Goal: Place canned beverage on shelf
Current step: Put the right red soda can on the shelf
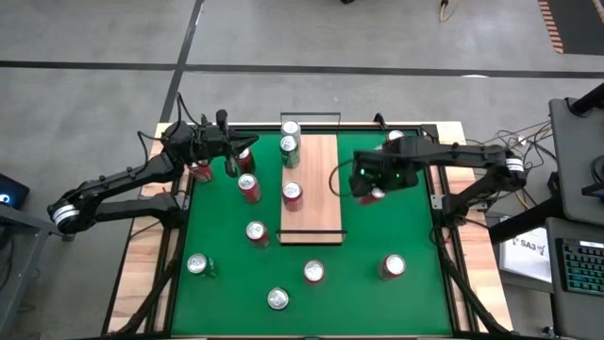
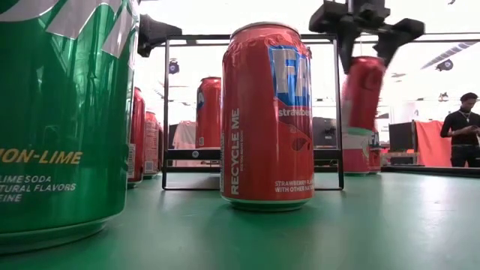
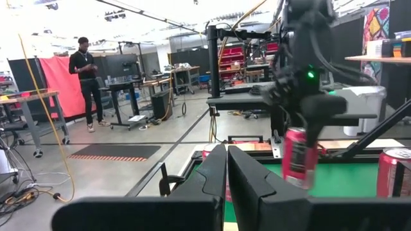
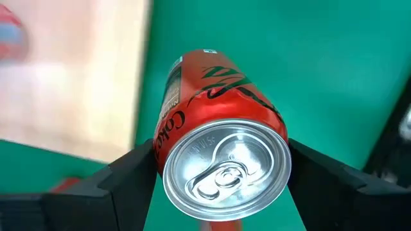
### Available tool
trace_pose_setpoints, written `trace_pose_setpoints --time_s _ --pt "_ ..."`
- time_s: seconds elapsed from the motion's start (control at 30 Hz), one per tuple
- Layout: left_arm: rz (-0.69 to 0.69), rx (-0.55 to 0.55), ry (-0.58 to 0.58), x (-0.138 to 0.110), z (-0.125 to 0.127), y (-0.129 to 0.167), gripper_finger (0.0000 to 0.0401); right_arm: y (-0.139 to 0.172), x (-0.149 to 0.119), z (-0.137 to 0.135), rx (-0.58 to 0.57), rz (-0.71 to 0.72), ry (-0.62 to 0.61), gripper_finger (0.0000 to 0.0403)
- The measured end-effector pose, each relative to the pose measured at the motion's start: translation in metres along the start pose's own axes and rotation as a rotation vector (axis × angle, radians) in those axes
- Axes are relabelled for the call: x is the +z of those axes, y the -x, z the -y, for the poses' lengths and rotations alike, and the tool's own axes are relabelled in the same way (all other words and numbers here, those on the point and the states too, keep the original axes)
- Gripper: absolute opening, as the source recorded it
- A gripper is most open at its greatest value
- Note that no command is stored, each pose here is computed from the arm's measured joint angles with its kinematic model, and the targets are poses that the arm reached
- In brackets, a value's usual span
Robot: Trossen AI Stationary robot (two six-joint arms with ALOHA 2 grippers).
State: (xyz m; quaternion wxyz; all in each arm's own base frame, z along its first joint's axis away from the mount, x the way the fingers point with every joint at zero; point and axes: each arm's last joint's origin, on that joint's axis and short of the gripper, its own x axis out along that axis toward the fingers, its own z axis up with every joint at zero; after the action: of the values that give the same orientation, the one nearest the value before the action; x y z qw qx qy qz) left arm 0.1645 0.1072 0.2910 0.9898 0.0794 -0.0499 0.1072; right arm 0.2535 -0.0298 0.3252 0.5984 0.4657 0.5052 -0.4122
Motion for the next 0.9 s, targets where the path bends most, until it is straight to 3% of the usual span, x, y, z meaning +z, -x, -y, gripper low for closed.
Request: trace_pose_setpoints --time_s 0.2,0.6,0.9 --pt "0.0 0.0 0.0 0.0 0.0 0.0 0.0 0.016 0.034 -0.009 0.086 0.085 0.061 0.0283" --pt "0.0 0.0 0.0 0.0 0.0 0.0 0.0 0.001 0.088 -0.045 0.079 0.06 0.222 0.0283" --pt "0.0 0.0 0.0 0.0 0.0 0.0 0.0 -0.013 0.108 -0.075 -0.033 -0.016 0.323 0.0283"
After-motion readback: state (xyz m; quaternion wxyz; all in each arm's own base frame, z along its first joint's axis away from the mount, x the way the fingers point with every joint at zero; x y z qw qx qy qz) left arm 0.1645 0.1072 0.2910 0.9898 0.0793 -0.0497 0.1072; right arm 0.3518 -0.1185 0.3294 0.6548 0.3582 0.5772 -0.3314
